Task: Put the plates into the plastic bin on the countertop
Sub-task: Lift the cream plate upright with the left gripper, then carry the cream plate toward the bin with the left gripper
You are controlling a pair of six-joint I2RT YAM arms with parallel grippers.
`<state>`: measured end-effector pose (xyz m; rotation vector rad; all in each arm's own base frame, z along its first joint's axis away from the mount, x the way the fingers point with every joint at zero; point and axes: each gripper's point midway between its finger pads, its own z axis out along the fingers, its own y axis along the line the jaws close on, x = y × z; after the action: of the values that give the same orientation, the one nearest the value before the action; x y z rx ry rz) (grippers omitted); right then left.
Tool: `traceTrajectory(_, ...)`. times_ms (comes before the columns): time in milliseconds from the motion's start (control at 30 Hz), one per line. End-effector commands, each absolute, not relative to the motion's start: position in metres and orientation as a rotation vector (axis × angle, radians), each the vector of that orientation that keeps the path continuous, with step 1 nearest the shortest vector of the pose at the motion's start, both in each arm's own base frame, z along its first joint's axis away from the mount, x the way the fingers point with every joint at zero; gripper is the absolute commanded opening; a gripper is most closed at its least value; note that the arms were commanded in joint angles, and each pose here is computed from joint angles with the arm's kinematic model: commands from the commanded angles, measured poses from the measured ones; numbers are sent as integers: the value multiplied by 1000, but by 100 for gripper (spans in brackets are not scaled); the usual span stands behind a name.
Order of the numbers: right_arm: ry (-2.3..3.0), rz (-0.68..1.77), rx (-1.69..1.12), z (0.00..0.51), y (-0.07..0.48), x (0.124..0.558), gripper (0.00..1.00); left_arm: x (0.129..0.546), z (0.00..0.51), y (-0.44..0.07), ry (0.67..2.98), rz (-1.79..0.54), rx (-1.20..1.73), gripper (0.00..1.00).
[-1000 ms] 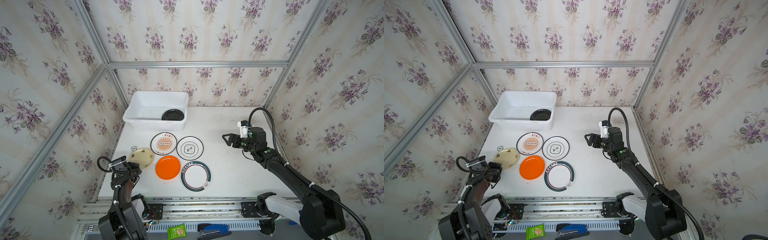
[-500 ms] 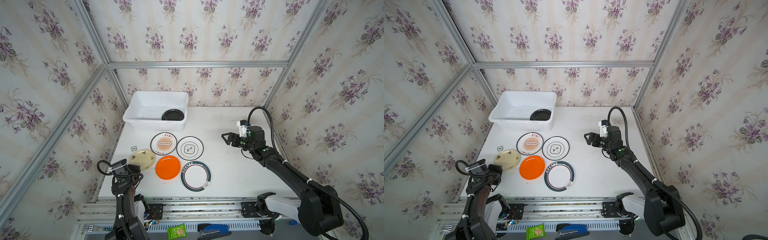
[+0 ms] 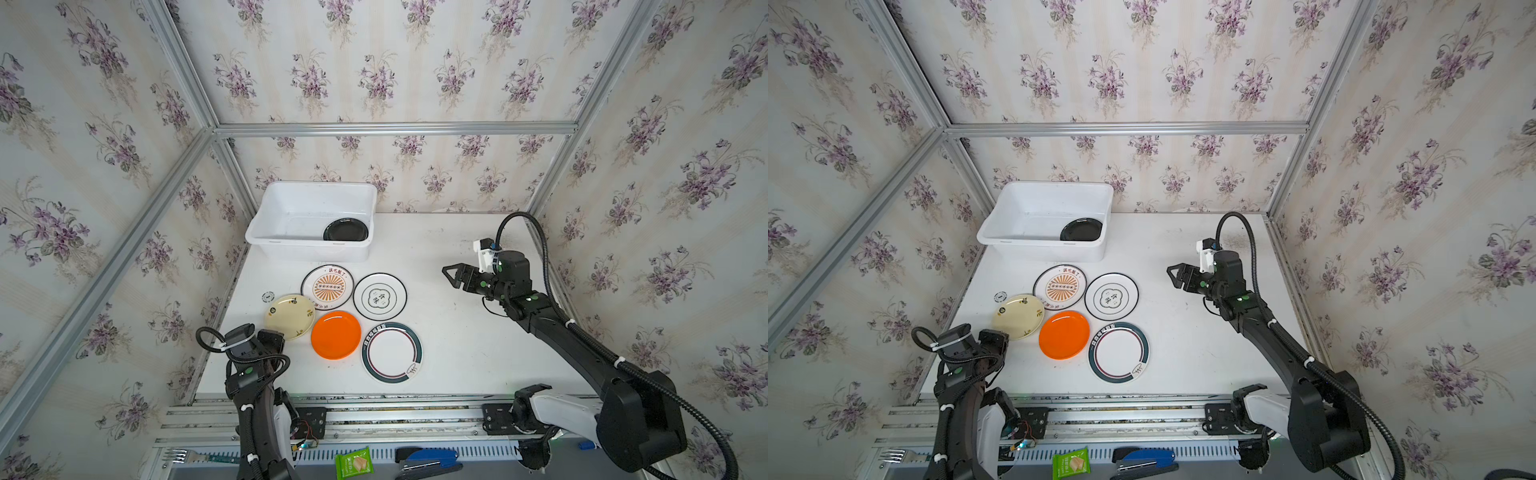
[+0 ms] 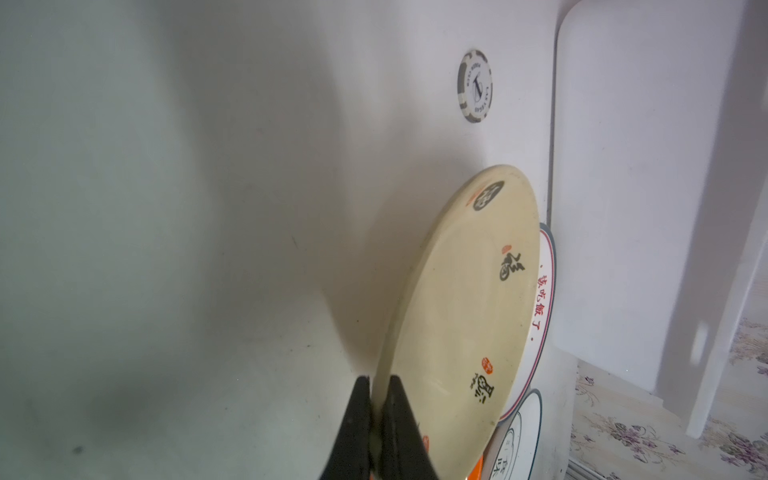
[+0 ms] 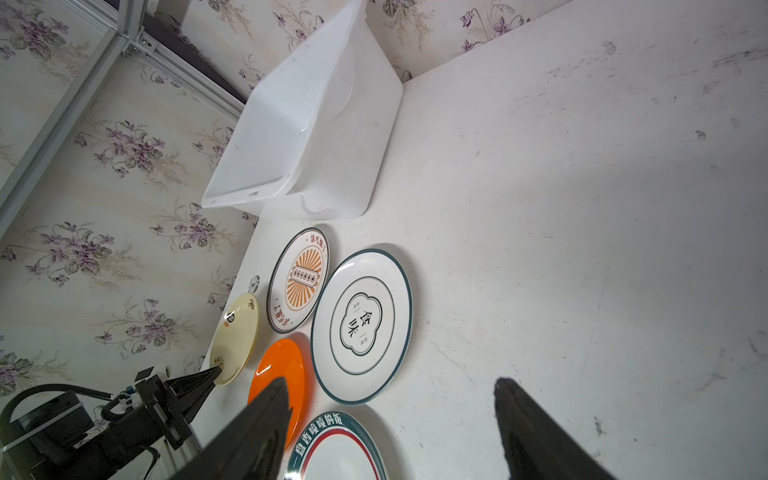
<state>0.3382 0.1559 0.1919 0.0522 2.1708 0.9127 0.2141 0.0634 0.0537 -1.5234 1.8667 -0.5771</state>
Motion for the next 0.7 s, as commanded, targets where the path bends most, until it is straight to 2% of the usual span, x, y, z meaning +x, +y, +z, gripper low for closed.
traceTrajectory(0,2152,933,43,196,158,338,80,221,69,56,1834,-667,-1491,0)
traceTrajectory(367,2088,983,42,220,166,355,80,236,165,58,1738,-633,-1272,0)
traceTrajectory(667,2054,1042,43,234,173,366,79,271,230,39,1796,-571,-1074,0)
